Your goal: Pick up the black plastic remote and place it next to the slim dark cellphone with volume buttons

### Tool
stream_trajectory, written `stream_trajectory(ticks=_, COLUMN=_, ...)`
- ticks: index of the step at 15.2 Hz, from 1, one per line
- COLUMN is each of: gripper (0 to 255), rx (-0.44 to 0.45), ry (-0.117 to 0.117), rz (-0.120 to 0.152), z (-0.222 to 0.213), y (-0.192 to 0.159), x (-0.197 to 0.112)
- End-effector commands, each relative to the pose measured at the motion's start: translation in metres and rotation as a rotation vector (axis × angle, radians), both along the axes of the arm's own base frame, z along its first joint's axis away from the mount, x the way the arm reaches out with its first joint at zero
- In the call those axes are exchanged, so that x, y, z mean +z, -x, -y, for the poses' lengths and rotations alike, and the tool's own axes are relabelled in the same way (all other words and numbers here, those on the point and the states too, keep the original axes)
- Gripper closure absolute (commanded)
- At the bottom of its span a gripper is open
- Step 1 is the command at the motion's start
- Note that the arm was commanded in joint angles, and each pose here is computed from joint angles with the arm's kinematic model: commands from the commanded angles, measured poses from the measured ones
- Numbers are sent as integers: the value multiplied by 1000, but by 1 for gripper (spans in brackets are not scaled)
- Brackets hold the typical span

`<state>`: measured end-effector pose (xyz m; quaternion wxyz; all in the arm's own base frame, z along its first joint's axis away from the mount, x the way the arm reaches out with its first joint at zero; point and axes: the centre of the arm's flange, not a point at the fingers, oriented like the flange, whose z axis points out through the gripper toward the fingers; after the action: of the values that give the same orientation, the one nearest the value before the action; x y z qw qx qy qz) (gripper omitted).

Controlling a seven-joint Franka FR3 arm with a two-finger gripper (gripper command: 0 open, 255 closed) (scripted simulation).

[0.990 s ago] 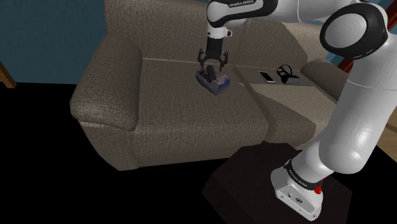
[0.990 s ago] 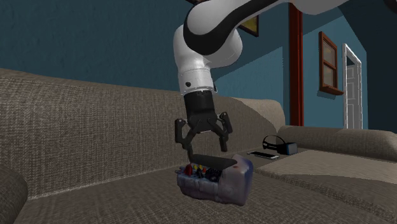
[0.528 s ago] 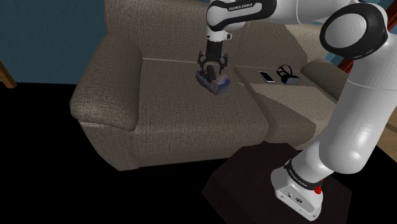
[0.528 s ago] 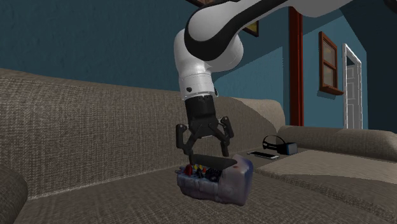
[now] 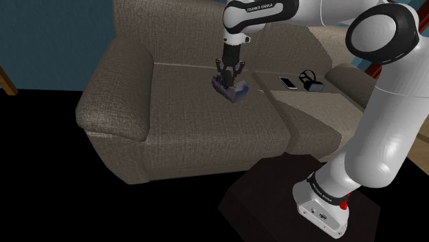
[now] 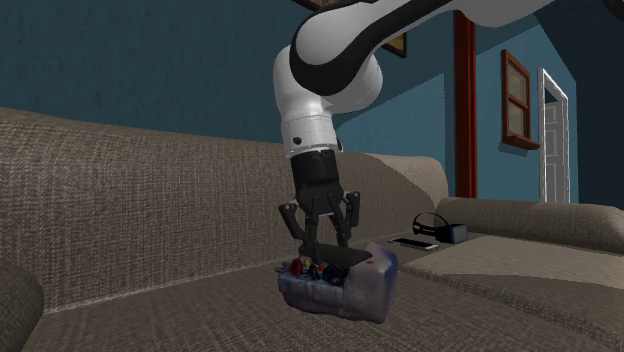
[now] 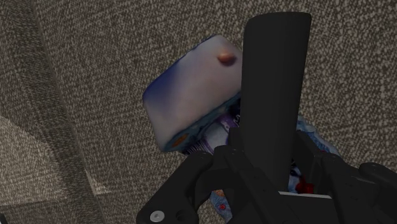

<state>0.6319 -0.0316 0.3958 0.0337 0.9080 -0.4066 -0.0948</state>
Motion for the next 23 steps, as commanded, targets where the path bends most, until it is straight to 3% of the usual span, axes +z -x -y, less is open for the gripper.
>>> stream_trajectory(ticks=1, gripper=255, rx=0, ry=0, rz=0, z=0, y=0, x=0)
stream_trajectory(ticks=4, gripper=255, rx=0, ry=0, rz=0, z=0, y=0, x=0)
stream_trajectory(ticks=23, gripper=255, rx=0, ry=0, rz=0, z=0, y=0, x=100)
